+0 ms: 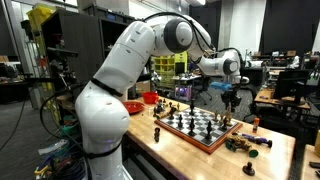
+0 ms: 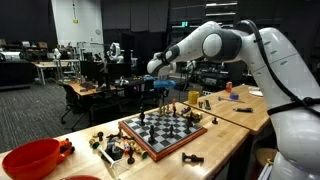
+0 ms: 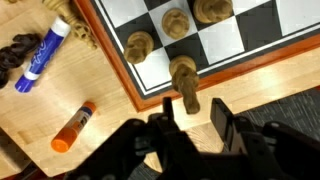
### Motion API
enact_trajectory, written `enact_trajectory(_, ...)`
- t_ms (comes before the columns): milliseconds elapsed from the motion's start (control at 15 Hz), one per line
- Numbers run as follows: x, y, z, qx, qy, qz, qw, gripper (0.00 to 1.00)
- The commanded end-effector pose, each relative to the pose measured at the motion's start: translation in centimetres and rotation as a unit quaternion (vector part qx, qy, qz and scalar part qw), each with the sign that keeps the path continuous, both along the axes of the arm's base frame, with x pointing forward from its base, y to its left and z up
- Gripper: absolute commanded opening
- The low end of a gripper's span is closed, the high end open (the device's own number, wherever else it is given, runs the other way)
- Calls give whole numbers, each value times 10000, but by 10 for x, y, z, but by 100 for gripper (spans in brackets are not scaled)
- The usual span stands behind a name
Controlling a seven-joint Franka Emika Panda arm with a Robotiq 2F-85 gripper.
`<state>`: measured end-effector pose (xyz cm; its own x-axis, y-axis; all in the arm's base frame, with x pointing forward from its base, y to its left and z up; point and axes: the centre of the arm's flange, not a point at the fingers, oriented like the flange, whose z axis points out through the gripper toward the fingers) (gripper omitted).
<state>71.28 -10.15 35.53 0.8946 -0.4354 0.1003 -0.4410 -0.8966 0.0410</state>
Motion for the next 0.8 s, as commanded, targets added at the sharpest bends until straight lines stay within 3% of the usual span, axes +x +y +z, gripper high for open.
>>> enact_trajectory(0, -3, 2, 4, 91, -39, 57, 9999, 75)
enact_trajectory(267, -5, 3, 11, 81, -70, 86, 9999, 99)
enact_trajectory(733, -24, 17, 61, -22, -282, 498, 9984, 100)
